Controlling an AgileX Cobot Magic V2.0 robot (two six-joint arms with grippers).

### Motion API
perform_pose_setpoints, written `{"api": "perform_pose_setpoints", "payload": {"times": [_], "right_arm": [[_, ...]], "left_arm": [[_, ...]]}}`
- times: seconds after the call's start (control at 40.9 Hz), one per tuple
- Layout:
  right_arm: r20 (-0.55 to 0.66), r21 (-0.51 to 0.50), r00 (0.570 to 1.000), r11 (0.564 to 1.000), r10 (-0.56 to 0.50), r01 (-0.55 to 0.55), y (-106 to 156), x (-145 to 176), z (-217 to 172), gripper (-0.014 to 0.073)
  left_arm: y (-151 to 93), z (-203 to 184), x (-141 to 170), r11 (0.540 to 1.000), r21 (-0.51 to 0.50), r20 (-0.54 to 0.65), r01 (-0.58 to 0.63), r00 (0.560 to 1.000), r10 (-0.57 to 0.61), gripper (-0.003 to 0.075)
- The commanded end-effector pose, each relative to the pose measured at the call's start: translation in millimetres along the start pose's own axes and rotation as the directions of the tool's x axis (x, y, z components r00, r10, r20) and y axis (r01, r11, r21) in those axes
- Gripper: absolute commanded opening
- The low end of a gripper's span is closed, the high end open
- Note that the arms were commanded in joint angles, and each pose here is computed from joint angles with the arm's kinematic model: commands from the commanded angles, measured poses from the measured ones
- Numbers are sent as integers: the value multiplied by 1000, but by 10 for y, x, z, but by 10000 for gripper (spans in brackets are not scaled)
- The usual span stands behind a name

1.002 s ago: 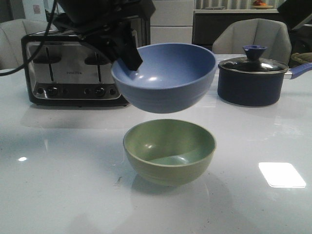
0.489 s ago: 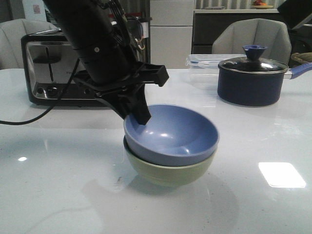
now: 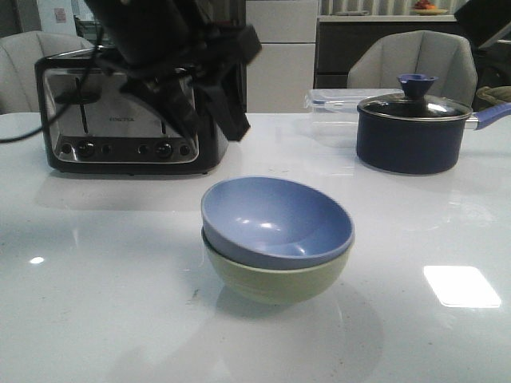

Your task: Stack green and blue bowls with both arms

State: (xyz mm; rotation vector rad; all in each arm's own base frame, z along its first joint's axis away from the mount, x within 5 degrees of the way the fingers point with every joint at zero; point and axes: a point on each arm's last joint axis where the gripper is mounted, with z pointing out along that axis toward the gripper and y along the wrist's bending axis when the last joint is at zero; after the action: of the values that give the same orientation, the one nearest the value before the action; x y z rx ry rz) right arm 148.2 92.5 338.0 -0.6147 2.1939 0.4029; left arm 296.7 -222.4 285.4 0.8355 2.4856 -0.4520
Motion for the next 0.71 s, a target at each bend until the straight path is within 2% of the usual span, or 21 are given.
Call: {"api": "perform_pose_setpoints", "payload": {"times": [0.0,0.244,0.366,0.513,0.684], "right_arm": [[99,11,995,1000,-16,15,-1,-127,-80,426],[97,14,995,1000,-20,19,-3,-125,-80,426],[73,48,995,997,-62,58,-33,-106,-79,426],[54,73,996,995,-68,64,-47,-60,-154,425],[79,74,996,997,-32,26,-30,76,-326,425]], "left_arm": [[-149,-534,-15,999,-9,131,-50,990,51,437],[-372,-1006,573,984,-41,155,-176,971,180,436],[-398,-1168,886,980,-43,169,-196,965,201,436],[-355,-1347,1197,984,-76,199,-162,964,174,435],[-230,-1601,1465,978,-198,204,-64,973,105,435]]}}
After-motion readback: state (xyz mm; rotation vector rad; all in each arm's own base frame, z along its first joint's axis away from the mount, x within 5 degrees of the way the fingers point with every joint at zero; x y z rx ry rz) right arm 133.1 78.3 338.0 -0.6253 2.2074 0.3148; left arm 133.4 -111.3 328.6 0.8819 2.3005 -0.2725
